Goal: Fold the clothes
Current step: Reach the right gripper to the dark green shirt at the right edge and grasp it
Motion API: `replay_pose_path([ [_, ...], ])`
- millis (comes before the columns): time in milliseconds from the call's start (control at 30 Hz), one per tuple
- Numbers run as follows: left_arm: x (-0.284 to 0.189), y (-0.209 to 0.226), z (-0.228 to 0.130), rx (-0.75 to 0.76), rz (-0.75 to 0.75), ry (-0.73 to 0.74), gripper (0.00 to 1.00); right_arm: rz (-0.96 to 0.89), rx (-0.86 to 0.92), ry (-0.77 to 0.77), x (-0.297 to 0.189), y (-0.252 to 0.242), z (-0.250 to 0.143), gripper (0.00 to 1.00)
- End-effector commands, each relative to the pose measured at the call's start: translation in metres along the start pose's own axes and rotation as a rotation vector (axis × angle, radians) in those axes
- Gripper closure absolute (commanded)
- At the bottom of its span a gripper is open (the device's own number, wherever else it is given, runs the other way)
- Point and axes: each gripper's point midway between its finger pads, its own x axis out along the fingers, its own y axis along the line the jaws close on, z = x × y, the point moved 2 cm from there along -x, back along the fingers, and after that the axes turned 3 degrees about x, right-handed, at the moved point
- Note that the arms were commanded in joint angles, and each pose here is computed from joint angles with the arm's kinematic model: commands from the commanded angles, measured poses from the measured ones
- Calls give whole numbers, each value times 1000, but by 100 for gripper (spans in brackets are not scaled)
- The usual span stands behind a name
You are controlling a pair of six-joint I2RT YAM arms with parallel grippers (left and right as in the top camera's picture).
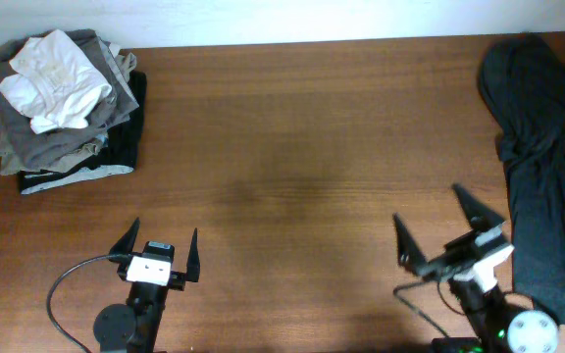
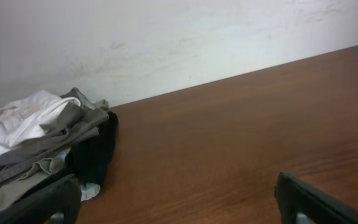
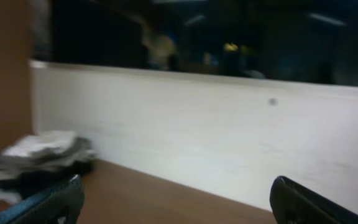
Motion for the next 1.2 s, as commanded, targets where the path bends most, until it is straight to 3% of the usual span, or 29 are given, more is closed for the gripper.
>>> replay_pose_path([
  [0, 0, 2, -2, -10, 13, 0, 1, -209, -80, 98, 28, -44, 20, 2],
  [100, 0, 2, -2, -10, 13, 0, 1, -320, -43, 266, 58, -77, 14, 1],
  [333, 0, 2, -2, -10, 13, 0, 1, -383, 59, 729, 138, -151, -20, 1],
  [533, 0, 2, -2, -10, 13, 0, 1, -421, 185, 1060, 157, -193, -66, 1],
  [800, 0, 2, -2, -10, 13, 0, 1, -744, 344, 1133, 118, -284, -120, 1],
  [1167, 0, 2, -2, -9, 13, 0, 1, -875, 541, 1218, 50, -365, -209, 1],
])
